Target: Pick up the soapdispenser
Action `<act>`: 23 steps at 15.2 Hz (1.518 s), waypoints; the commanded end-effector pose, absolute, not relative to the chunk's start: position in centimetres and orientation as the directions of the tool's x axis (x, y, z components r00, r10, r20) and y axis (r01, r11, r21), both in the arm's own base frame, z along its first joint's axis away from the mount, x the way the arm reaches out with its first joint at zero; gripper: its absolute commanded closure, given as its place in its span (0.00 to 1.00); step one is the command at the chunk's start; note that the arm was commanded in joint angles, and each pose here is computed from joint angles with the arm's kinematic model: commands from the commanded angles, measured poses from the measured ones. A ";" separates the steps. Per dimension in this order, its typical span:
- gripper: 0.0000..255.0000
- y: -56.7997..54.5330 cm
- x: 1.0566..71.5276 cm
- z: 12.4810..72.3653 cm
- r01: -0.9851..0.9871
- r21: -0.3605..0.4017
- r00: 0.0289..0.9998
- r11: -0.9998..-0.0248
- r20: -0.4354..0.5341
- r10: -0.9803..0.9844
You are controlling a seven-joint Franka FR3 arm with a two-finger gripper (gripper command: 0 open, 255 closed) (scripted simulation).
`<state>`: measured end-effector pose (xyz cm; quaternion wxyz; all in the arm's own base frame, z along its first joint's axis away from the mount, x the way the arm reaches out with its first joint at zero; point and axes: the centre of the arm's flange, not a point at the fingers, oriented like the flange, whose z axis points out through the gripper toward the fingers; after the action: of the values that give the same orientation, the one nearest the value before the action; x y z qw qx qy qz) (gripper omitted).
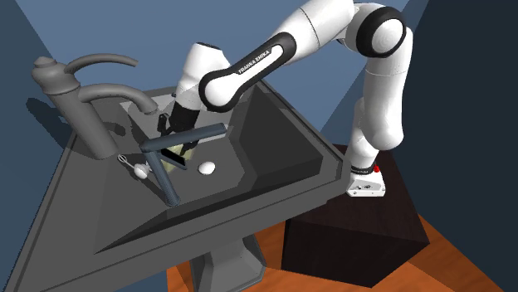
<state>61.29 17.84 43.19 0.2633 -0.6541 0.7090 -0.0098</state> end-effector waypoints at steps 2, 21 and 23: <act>1.00 17.9 61.3 43.1 -0.922 -0.359 -0.005 0.144 -0.361 -0.933; 1.00 17.8 61.3 50.0 -0.922 -0.358 -0.005 0.144 -0.361 -0.933; 1.00 17.8 61.3 51.0 -0.922 -0.358 -0.005 0.144 -0.361 -0.933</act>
<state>61.17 18.13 50.31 0.2615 -0.6559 0.7081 -0.0073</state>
